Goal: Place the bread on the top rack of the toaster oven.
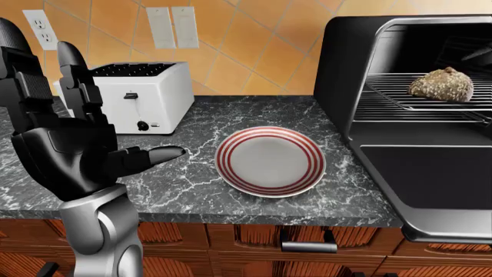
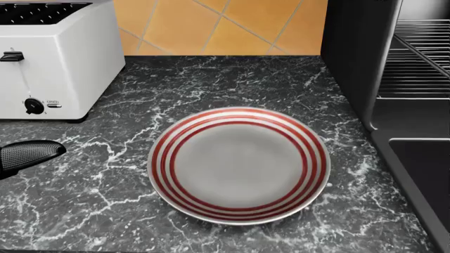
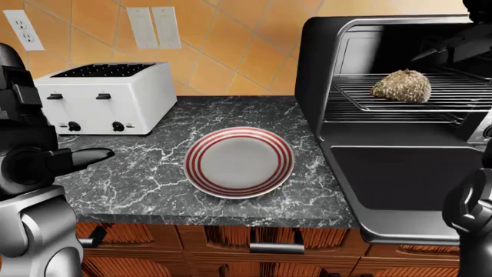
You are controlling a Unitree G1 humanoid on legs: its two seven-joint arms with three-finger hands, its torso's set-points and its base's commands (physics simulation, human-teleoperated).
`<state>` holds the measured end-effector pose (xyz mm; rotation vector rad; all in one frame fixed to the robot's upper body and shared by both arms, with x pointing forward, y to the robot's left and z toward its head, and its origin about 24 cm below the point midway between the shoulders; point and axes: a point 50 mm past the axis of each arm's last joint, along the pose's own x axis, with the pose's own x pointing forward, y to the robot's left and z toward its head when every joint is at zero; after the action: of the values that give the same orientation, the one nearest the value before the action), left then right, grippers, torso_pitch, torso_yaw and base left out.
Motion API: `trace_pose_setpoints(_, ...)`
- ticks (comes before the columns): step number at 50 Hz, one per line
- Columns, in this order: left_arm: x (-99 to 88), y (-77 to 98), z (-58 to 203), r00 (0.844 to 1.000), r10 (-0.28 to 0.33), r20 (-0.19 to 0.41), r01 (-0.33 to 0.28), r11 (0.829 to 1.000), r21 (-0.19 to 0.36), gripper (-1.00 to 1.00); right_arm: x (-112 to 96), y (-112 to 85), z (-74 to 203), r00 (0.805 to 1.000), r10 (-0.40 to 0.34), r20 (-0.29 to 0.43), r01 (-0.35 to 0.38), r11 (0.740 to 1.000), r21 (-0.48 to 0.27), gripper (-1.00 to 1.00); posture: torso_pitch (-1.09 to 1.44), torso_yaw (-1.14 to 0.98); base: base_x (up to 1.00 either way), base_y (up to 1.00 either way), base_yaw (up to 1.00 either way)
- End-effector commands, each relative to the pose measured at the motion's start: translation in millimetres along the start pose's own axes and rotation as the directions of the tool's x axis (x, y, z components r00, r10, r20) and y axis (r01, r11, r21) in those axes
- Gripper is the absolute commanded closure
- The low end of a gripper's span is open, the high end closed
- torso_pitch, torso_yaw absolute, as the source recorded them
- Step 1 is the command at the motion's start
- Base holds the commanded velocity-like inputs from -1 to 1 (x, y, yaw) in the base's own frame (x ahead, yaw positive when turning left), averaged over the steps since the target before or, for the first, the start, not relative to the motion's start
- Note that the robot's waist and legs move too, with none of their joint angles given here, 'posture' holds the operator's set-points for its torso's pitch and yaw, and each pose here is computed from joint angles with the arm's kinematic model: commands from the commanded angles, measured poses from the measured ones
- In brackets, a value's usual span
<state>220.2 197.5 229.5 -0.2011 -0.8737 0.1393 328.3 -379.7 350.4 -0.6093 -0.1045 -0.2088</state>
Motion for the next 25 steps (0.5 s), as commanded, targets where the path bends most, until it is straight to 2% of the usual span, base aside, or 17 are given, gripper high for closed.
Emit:
trace_pose_setpoints(1, 3.9, -3.6, 9, 0.998, -0.02, 0.056, 0.02, 1.0, -0.006, -1.0, -4, -10.8, 24, 0.995, -0.039, 0.097, 0.04, 0.999, -0.014, -1.0, -0.33, 0.0, 0.0, 0.0, 0.0)
trace_pose_setpoints(5, 4.2, -3.5, 8, 0.998, -0.019, 0.053, 0.019, 1.0, -0.008, -1.0, -6, -13.1, 31, 0.991, -0.044, 0.125, 0.046, 0.999, -0.014, -1.0, -0.33, 0.0, 0.0, 0.0, 0.0)
trace_pose_setpoints(10, 4.6, -4.2, 8, 0.998, -0.02, 0.053, 0.021, 1.0, -0.009, -1.0, -11, -18.4, 41, 0.983, -0.074, 0.166, 0.071, 0.997, 0.024, -1.0, -0.33, 0.0, 0.0, 0.0, 0.0)
trace_pose_setpoints(18, 4.9, -4.9, 9, 0.998, -0.021, 0.053, 0.022, 1.0, -0.009, -1.0, -20, -20.6, 40, 0.982, -0.082, 0.17, 0.079, 0.997, 0.023, -1.0, -0.33, 0.0, 0.0, 0.0, 0.0)
trace_pose_setpoints(25, 4.1, -5.0, 8, 0.998, -0.021, 0.053, 0.022, 1.0, -0.009, -1.0, -39, -21.5, 38, 0.981, -0.1, 0.169, 0.095, 0.995, 0.038, -1.0, -0.33, 0.0, 0.0, 0.0, 0.0)
